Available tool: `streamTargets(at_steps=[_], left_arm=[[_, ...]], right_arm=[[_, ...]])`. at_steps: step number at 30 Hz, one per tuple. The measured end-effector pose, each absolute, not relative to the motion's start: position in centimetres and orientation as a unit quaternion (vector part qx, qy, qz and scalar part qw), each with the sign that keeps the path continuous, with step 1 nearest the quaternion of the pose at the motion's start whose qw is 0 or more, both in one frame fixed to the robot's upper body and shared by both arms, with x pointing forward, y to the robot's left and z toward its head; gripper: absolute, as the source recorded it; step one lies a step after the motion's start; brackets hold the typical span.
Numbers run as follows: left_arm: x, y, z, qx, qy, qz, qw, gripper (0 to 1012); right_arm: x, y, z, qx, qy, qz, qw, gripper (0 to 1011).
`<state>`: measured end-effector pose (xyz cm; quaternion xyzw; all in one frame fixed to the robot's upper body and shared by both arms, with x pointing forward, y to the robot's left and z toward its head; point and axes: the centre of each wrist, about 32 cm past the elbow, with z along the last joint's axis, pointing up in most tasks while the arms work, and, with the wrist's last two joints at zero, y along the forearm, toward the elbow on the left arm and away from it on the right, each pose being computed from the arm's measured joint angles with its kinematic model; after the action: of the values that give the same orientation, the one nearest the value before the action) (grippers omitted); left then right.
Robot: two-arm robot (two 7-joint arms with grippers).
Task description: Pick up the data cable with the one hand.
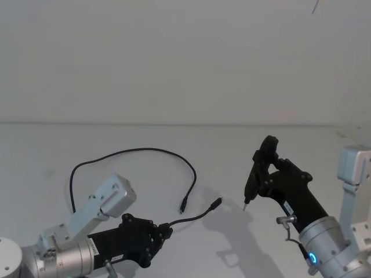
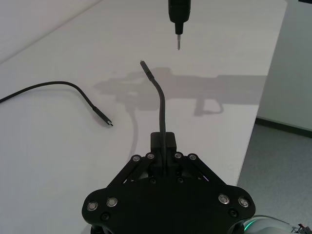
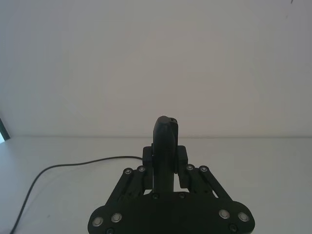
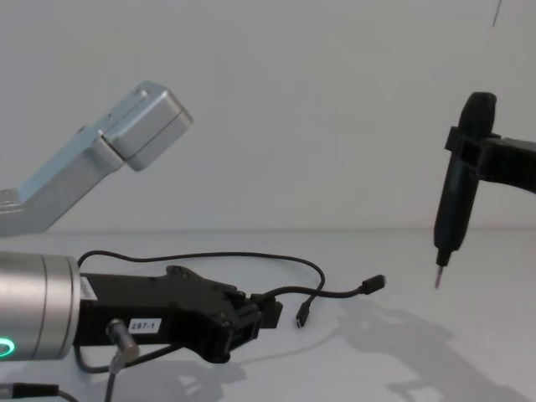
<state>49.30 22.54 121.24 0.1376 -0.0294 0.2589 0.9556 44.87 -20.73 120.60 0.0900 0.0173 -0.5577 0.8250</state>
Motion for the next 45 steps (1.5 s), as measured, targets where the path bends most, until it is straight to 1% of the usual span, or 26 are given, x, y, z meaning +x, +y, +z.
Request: streamTargets(at_steps=[7,21,45], left_arm=[[49.2,22.6,121.3,0.138,-0.029,0.259,0.956,44],[49.1,22.6,121.3,0.138,-0.029,0.259,0.955,44],[49.1,22.6,121.3,0.139,-0.029,0.259,0.955,44]], right_arm=[[45.2,-20.2,120.2,0.097,0.029,-0.557,0.825,279],[46.7,-19.2,119.3,0.11,0.036,-0.554,0.825,279],[48.0,-18.0,118.7,0.119,0.04,-0.546,0.829,279]])
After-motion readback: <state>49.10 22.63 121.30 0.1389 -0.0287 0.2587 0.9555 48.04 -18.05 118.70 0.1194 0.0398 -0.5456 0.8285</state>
